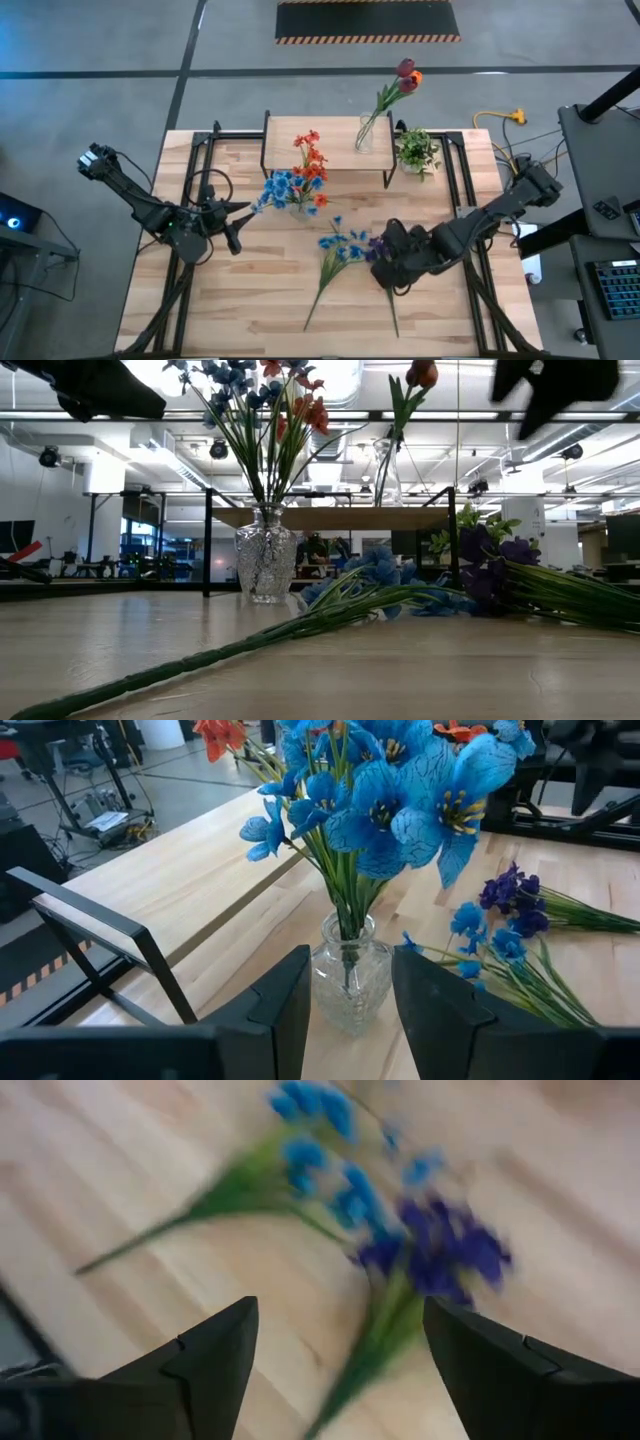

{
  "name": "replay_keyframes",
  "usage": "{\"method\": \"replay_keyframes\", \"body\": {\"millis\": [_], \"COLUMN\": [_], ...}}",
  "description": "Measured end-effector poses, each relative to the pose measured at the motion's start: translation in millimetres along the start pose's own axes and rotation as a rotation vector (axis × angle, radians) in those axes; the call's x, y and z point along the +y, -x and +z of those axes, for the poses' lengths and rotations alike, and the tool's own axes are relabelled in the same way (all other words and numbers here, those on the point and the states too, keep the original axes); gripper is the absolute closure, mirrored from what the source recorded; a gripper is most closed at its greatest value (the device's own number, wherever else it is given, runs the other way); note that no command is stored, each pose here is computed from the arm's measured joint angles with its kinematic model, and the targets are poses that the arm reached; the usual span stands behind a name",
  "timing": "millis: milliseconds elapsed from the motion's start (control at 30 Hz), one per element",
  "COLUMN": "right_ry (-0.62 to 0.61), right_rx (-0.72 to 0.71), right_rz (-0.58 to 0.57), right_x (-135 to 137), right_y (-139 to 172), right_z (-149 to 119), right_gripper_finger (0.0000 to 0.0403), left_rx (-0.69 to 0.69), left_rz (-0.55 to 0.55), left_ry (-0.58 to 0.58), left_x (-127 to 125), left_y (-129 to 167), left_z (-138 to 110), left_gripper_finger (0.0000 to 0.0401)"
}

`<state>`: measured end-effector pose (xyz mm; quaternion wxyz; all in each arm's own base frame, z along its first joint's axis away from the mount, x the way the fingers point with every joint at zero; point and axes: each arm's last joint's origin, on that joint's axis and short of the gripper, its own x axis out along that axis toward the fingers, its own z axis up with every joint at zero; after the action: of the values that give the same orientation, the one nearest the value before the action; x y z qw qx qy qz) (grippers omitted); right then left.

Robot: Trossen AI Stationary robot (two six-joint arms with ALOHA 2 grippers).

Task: Pick and place flowers into a vace then onto a shelf
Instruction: Put the purple flowers into the transparent vase

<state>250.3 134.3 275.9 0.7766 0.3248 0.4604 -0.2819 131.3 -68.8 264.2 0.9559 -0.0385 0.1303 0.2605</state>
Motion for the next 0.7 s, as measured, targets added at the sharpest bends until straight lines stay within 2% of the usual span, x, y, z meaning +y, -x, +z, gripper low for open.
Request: {"method": "replay_keyframes", "body": {"millis": [133, 233, 433, 700], "right_ry": [-0.165, -0.237, -0.276, -0.256], "right_rx": [0.108, 0.141, 0.14, 0.141], "right_rz": [-0.098, -0.132, -0.192, -0.247], "right_x": [-3.7, -1.7, 2.5, 9.4], "right_y": [-17.7, -27.9, -46.3, -76.2], "right_z": [-9.9, -14.3, -19.2, -27.4], "right_gripper_finger": [0.0138, 0.0143, 0.0153, 0.0156], "left_rx": [0.0, 0.005, 0.008, 0.014], "left_rz": [0.003, 0.006, 0.008, 0.01], "left_ry": [-0.001, -0.014, -0.027, -0.04], "left_x": [0.2, 0.6, -0.6, -2.6], "left_y": [-0.3, -0.5, -1.3, -2.5], "left_z": [0.0, -0.7, -1.7, -3.1], "left_gripper_finger": [0.0276, 0.0276, 0.0276, 0.0276]}}
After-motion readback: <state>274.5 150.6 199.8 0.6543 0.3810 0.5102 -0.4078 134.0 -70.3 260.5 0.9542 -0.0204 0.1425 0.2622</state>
